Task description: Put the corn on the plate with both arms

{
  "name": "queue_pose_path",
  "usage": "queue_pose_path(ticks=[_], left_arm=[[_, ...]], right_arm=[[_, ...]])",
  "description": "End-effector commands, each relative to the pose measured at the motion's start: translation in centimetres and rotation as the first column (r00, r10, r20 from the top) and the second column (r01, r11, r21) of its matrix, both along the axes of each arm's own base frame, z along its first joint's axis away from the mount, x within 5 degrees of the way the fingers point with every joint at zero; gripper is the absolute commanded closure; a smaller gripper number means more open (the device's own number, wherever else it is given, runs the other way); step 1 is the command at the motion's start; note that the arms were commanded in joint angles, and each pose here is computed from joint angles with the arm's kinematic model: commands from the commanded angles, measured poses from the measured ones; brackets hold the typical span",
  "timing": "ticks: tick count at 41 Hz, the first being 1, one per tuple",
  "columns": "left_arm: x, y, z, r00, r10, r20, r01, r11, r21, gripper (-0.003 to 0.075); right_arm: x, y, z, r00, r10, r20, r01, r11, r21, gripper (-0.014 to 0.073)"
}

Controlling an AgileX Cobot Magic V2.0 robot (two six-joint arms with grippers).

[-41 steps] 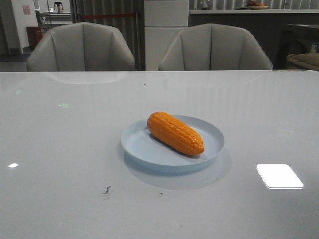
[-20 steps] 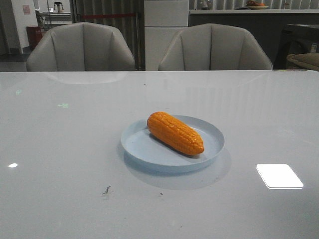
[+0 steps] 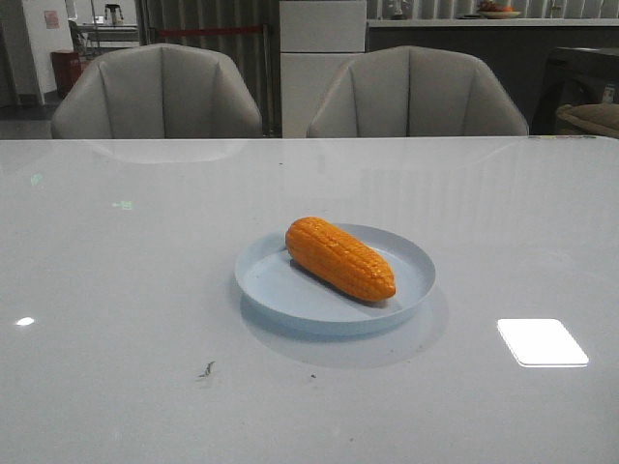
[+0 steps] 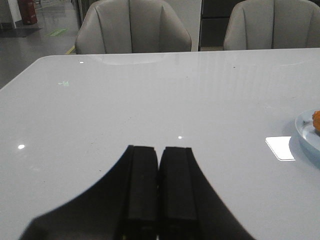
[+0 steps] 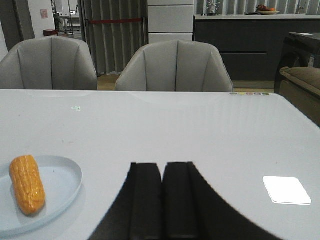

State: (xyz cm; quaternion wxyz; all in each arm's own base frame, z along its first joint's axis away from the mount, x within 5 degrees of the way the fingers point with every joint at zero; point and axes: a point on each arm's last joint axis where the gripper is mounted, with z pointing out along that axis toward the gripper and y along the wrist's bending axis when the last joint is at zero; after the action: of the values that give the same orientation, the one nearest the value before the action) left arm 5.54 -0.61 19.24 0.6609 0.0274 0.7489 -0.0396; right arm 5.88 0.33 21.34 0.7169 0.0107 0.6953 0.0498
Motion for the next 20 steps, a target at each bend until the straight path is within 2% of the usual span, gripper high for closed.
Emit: queue_pose_path(ticks=[1, 6, 20], left_arm=[[-0.06, 0.04, 0.79, 0.995, 0.003, 0.103, -0.001, 1.0, -0.022, 0.0631], [-0.05, 0.03, 0.78, 0.995, 0.003, 0.102, -0.001, 1.0, -0.022, 0.0631], [-0.05, 0.03, 0.78, 0.995, 0.003, 0.102, -0.001, 1.0, -0.022, 0.0631]], right_arm=[[-0.39, -0.06, -0.5, 0.999, -0.006, 0.047, 0.006, 1.0, -0.006, 0.0558], [-0.45, 0.02, -1.11, 1.0, 0.002, -0.019, -0.003, 1.0, -0.01, 0.0558], [-0.45, 0.01, -1.04, 1.0, 0.001, -0.011, -0.002, 1.0, -0.01, 0.0558]])
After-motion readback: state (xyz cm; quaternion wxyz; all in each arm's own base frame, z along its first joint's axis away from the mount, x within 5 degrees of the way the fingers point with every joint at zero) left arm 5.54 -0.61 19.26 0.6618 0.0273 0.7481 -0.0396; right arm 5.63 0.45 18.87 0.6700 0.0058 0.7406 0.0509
